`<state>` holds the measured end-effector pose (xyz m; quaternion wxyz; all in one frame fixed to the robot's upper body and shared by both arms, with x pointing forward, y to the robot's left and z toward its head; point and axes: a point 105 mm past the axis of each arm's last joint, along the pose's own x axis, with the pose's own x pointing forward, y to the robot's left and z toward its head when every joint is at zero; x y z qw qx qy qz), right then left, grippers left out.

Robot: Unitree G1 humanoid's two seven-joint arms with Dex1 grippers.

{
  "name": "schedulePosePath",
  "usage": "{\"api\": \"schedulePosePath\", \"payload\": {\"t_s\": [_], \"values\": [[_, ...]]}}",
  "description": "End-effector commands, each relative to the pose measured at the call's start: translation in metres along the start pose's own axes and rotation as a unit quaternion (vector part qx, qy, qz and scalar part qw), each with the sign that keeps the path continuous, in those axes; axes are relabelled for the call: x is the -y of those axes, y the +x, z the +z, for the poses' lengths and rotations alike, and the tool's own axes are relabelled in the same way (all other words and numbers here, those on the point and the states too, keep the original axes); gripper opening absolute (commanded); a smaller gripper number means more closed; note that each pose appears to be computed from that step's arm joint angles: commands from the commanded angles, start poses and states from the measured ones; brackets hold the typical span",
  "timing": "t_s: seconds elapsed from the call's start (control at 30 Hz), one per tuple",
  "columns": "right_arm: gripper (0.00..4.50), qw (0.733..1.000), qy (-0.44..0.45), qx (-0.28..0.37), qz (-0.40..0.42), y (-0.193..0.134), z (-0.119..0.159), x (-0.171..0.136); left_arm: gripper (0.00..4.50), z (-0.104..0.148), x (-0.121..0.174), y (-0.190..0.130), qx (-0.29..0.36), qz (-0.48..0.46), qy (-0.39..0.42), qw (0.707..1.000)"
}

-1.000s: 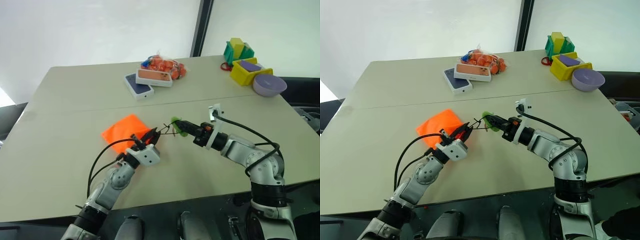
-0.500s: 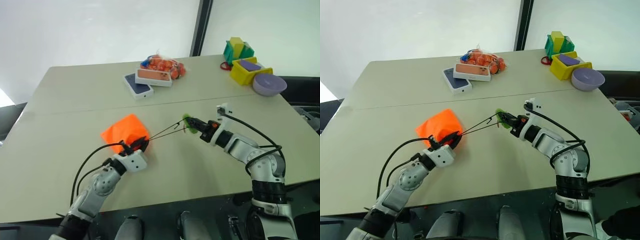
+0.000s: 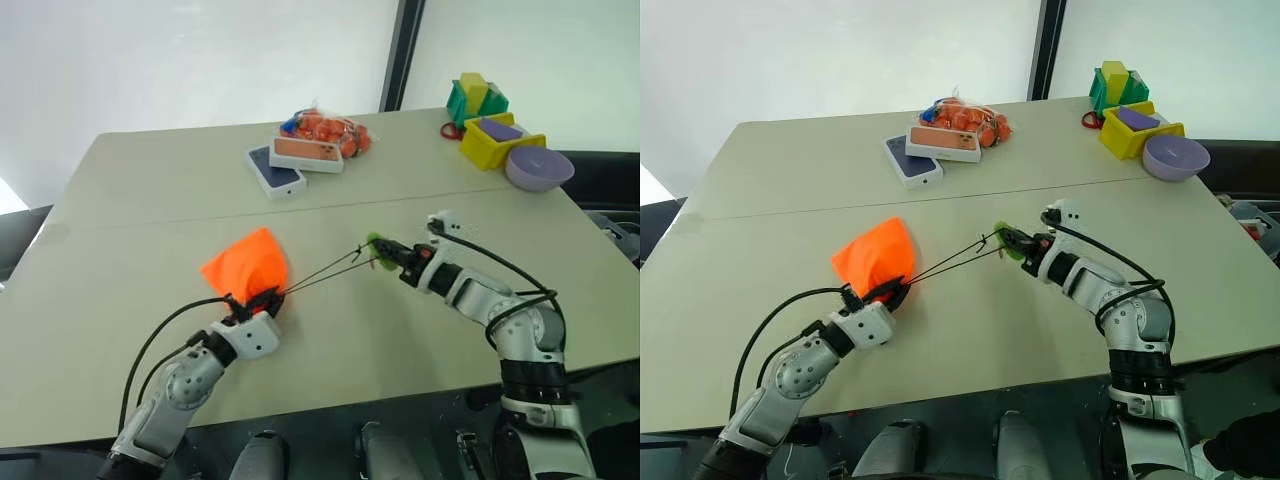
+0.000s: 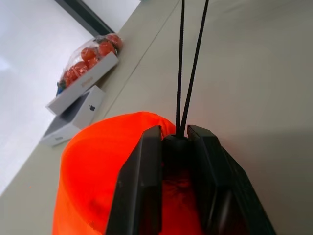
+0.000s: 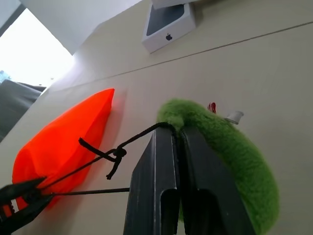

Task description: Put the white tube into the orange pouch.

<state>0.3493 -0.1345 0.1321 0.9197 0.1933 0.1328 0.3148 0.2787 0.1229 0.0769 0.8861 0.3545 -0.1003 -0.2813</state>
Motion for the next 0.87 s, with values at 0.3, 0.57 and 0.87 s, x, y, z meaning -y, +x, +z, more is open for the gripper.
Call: {"api": "schedulePosePath", "payload": {"t_s": [0.3, 0.57, 0.87], "values": [[4.09, 0.986, -0.142, -0.051, 0.069, -0.042, -0.014, -0.005, 4.50, 0.020, -0.023, -0.051, -0.011, -0.070, -0.268, 0.961], [4.09, 0.974, -0.219, -0.052, 0.004, -0.060, -0.013, 0.037, 4.50, -0.027, -0.085, -0.088, -0.098, 0.081, -0.312, 0.942], [4.09, 0.962, -0.273, -0.024, 0.006, -0.051, -0.016, 0.048, 4.50, -0.069, -0.099, -0.108, -0.147, 0.178, -0.319, 0.919]]}}
